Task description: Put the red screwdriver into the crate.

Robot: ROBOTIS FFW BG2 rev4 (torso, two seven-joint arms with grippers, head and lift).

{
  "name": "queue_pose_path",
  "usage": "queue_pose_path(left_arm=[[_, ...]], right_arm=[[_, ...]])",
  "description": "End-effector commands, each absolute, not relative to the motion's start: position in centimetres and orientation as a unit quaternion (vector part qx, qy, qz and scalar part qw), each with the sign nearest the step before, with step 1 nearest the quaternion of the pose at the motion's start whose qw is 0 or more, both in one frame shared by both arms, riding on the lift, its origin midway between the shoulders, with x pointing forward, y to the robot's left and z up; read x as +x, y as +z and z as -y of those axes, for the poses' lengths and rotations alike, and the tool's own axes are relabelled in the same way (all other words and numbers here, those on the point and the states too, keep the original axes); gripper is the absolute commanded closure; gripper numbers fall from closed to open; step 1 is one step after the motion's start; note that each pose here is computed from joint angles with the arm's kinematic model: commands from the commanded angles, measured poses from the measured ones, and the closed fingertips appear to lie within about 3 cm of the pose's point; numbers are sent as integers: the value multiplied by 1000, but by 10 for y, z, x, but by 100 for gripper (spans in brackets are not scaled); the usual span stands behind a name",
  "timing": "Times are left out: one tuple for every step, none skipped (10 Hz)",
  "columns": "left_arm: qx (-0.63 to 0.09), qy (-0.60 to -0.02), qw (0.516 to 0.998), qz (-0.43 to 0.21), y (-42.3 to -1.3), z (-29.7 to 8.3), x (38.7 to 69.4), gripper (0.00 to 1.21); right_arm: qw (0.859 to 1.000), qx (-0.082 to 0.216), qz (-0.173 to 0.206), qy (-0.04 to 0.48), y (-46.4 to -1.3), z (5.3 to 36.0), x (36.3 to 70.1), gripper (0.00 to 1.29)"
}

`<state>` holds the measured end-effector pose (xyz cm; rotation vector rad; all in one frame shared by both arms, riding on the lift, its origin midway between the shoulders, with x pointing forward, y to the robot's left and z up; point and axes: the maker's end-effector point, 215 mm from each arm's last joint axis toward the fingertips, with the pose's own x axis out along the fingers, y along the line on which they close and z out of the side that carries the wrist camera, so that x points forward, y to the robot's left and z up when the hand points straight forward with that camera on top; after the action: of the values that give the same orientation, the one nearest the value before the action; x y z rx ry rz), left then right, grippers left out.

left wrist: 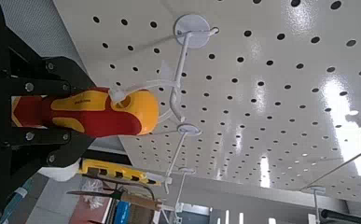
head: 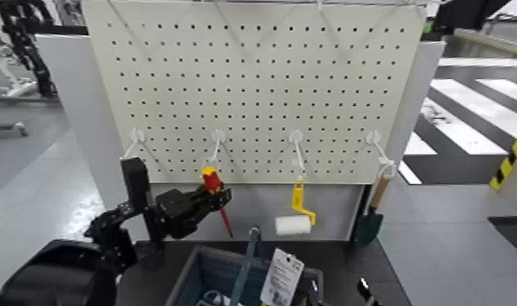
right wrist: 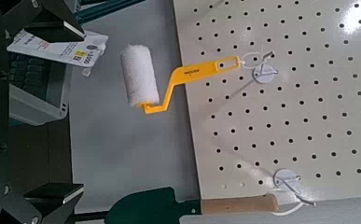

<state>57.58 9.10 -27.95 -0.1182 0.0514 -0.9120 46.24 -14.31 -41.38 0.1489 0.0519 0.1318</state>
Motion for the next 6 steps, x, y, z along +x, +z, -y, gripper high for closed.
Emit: queue_pose_path(left_arm=[[-61,-433,899,-17,-267,-96,563,119],[-61,-435,898,-15,-263,-94,559,118],[-59,-437,897,-11,-258,-91,558,118],[-60,-441,896,-11,-257,-88,556,118],[-64,-445,893,-12,-255,-83,552,118],[-70,-450,890,-13,-254,-78,547,118]], right_arm=[[995,75,-27,65,-415,144,462,16],[995,75,-28,65,-415,143,462,16],[995,74,-29,65,-415,143,462,16],[995,75,-29,66,-415,142,462,16],[995,74,-29,65,-415,143,462,16],[995,74,-29,65,-415,143,462,16]])
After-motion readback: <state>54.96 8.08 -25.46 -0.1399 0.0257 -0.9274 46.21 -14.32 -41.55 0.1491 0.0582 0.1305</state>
